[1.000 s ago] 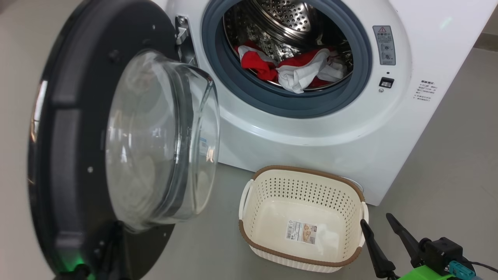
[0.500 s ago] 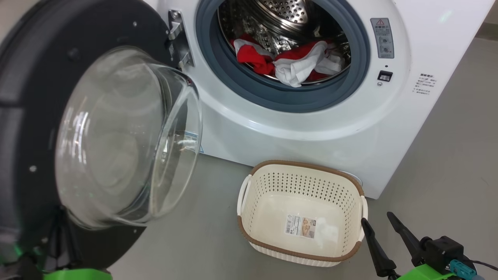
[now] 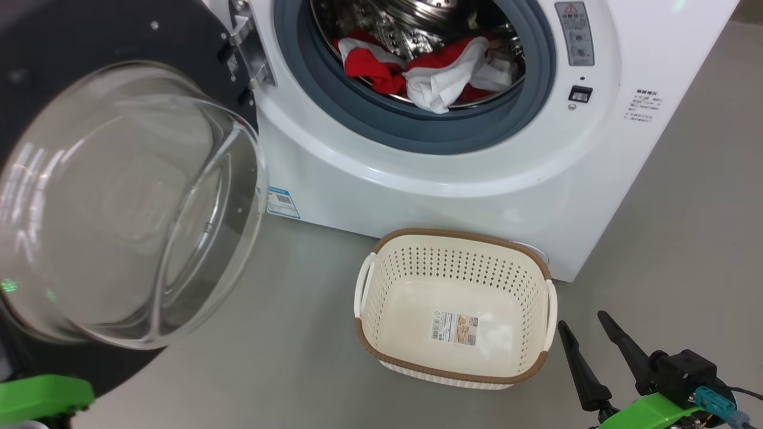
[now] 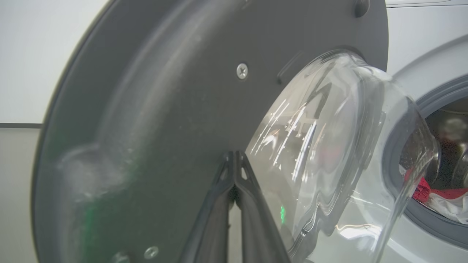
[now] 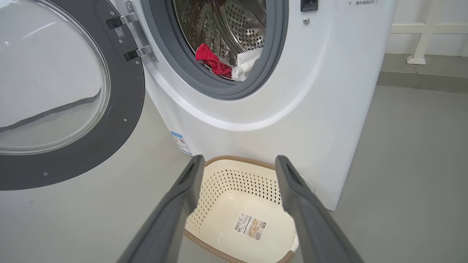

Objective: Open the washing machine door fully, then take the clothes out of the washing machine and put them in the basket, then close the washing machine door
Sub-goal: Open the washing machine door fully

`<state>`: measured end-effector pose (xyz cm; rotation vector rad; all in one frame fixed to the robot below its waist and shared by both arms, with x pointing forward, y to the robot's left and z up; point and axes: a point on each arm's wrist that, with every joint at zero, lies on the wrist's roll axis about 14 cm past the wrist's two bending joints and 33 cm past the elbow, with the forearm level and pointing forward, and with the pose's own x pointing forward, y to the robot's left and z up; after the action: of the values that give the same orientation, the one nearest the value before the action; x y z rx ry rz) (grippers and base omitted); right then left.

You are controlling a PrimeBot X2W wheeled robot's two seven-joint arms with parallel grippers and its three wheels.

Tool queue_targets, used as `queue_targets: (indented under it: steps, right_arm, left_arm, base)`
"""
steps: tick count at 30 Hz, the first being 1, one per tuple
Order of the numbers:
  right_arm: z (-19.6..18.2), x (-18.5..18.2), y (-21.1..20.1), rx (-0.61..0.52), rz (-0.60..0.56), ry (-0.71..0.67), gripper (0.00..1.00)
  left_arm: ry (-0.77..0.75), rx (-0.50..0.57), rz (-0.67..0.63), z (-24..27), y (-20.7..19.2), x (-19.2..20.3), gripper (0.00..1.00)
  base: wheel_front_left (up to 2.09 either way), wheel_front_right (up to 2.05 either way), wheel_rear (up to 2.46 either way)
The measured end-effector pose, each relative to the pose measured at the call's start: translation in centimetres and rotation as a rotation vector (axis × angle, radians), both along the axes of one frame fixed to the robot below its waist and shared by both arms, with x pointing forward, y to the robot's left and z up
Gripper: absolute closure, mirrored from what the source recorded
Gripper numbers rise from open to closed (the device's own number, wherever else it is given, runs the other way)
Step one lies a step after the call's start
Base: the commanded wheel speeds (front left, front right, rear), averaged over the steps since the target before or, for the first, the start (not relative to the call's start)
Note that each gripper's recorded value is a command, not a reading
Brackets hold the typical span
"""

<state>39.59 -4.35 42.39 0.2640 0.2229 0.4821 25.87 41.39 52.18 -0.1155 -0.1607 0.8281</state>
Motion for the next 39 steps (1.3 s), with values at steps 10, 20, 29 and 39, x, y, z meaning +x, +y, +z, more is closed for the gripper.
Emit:
queue_targets:
  steps: [10, 20, 29, 39]
  right_arm:
    - [-0.6, 0.9, -0.9, -0.011, -0.015, 0.004, 0.00]
    - [-1.1, 1.5, -1.3, -0.014, -0.023, 0.013, 0.00]
    - [-1.2, 1.5, -1.4, -0.016, -0.023, 0.015, 0.00]
    - [0.0, 1.4, -1.3, -0.010, -0.024, -0.016, 0.00]
  left_arm:
    - [0.001, 0.004, 0.071, 0.4, 3.2, 0.4, 1.00]
    - [0.025, -0.012, 0.116, -0.2, 5.7, 0.4, 1.00]
    - [0.040, -0.032, 0.118, -0.8, 6.6, 0.5, 1.00]
    - [0.027, -0.055, 0.075, -1.1, 6.0, 0.5, 1.00]
  base:
    - [0.00, 0.00, 0.00]
    - [0.00, 0.00, 0.00]
    - [0.00, 0.00, 0.00]
    - [0.00, 0.00, 0.00]
